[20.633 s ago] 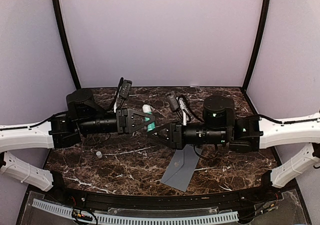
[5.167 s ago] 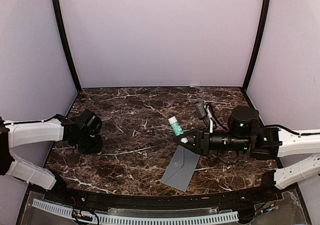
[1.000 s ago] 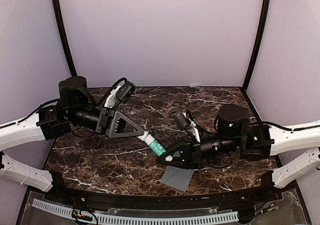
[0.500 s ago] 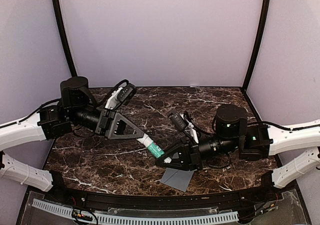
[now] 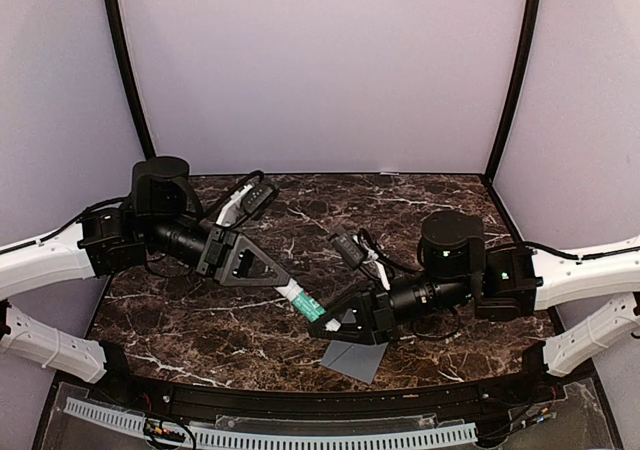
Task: Place the letter into the envelope and seal it
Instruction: Close the solid glue cap on the solid glue.
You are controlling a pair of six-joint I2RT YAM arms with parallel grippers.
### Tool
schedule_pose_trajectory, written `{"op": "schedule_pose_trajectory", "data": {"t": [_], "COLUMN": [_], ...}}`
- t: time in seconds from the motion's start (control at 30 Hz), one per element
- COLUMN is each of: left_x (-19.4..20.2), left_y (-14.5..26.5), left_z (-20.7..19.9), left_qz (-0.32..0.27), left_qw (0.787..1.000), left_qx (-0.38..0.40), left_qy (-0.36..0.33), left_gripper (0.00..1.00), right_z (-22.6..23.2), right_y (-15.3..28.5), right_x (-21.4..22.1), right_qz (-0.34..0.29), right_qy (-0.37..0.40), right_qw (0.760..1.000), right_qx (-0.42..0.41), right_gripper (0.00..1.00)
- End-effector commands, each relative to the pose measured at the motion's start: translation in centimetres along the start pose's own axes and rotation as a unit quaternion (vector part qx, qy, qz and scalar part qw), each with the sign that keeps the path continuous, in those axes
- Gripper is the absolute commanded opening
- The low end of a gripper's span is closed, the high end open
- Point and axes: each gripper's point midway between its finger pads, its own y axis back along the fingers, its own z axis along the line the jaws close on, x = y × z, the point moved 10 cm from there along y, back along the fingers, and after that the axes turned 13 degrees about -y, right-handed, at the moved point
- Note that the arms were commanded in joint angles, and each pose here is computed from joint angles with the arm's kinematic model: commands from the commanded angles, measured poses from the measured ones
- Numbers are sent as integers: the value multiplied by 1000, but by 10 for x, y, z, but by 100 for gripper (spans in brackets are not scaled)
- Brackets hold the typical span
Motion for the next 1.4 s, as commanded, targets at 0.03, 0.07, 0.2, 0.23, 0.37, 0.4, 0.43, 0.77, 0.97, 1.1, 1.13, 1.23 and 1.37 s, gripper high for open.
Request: {"op": "schedule_pose_trajectory", "data": {"t": [0.03,0.07,0.2,0.23,0.37,0.4,0.43,0.77,0.97,1.1,1.13,1.23,1.37], "left_x": [-1,-1,2,3,7,7,9,18,22,24,25,28,33], "left_y": [-1,-2,-8,-10,-15,-15,-16,-26,-32,-37,-38,-43,-48], "left_z": [-6,-6,-6,-5,-4,-4,-3,-2,-1,-2,-2,-1,-1], "left_qz": [6,6,14,18,37,40,47,79,93,102,106,115,128], "left_qw": [1000,1000,999,999,999,998,998,996,994,992,991,990,987], "left_qx": [14,16,25,27,38,40,39,49,61,74,76,84,94], "left_qy": [-15,-15,-14,-13,-12,-11,-9,-8,-10,-10,-9,-8,-5], "left_gripper": [2,2,2,2,2,2,2,1,0,0,0,0,0], "right_z": [9,9,10,10,9,9,8,4,1,-2,-2,-3,-3], "right_y": [7,7,7,7,6,7,7,10,7,4,4,3,5], "right_x": [-20,-20,-25,-26,-29,-30,-31,-41,-47,-51,-53,-56,-60], "right_qz": [-68,-72,-85,-87,-88,-88,-89,-115,-123,-124,-125,-129,-146], "right_qy": [9,10,16,16,18,18,17,19,21,24,25,28,34], "right_qw": [998,997,996,996,996,996,996,993,992,992,992,991,989], "right_qx": [-5,-5,-7,-8,-11,-11,-10,-8,-8,-8,-7,-6,-9], "right_gripper": [0,0,0,0,0,0,0,0,0,0,0,0,0]}}
